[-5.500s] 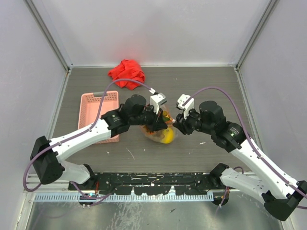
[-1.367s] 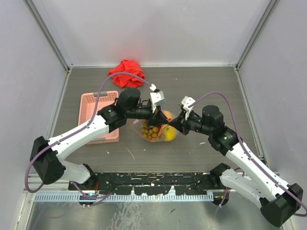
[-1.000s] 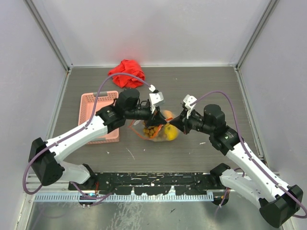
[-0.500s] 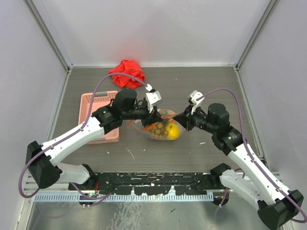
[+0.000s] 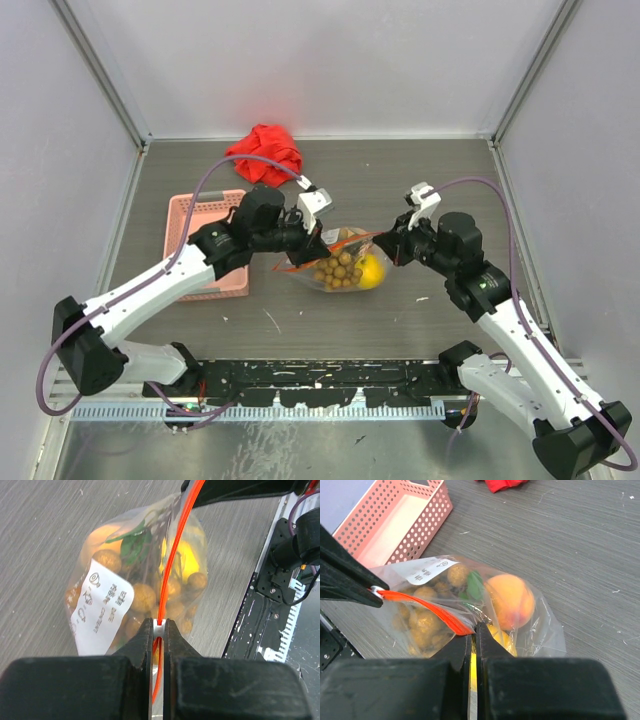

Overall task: Place the food in the zip-top bag and seal the zipper
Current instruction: Zip the zipper food storage bag at the center of the board.

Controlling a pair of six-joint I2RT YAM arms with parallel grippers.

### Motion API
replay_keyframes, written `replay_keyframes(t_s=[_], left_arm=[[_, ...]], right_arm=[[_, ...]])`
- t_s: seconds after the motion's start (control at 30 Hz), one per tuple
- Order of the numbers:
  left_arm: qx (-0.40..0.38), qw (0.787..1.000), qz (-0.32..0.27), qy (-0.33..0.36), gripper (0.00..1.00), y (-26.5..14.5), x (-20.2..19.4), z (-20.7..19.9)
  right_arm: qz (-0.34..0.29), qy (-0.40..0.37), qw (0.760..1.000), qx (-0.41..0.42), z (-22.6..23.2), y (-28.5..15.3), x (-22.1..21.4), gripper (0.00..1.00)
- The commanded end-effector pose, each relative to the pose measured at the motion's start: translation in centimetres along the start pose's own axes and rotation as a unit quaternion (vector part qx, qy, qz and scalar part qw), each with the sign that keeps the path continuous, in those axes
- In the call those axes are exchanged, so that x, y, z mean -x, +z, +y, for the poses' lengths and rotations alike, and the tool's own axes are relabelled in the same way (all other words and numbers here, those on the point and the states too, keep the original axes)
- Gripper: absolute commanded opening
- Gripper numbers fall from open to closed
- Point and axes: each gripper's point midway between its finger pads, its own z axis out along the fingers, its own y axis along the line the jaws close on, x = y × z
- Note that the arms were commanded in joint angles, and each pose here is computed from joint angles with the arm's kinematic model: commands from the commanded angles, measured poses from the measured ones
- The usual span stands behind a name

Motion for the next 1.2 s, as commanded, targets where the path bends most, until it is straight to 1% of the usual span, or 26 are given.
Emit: replay_keyframes(t_s=[0.0, 0.4, 0.63, 0.8, 0.9, 1.03, 1.17], left_arm=[[0.036, 0.999, 0.008, -0.021, 0.00, -3.2, 0.1, 0.2], [0.079, 0.995, 0.055, -0.037, 0.00, -5.7, -3.1, 0.7], [0.089, 0.992, 0.069, -0.053, 0.00, -6.9, -4.9, 0.4], [0.099, 0.990, 0.077, -0.062, 0.00, -7.4, -6.1, 0.5], [0.089, 0.991, 0.068, -0.073, 0.00, -6.9, -6.0, 0.2], [0.070, 0.991, 0.058, -0.099, 0.00, -5.1, -5.2, -0.1], [0.099, 0.985, 0.052, -0.129, 0.00, -3.4, -4.4, 2.3]], right_arm=[[-0.064, 0.008, 0.992, -0.113, -4.0, -1.1, 4.2, 0.01], [-0.079, 0.041, 0.981, -0.171, -6.9, -1.7, 5.0, 0.01], [-0.084, 0.056, 0.976, -0.195, -8.3, -2.1, 5.2, 0.01], [-0.075, 0.060, 0.975, -0.203, -8.9, -2.1, 4.8, 0.01], [-0.061, 0.064, 0.977, -0.196, -9.0, -1.5, 4.2, 0.01], [-0.038, 0.076, 0.979, -0.184, -9.1, 0.0, 3.7, 0.00], [-0.011, 0.088, 0.979, -0.184, -10.2, 2.5, 2.7, 0.00]])
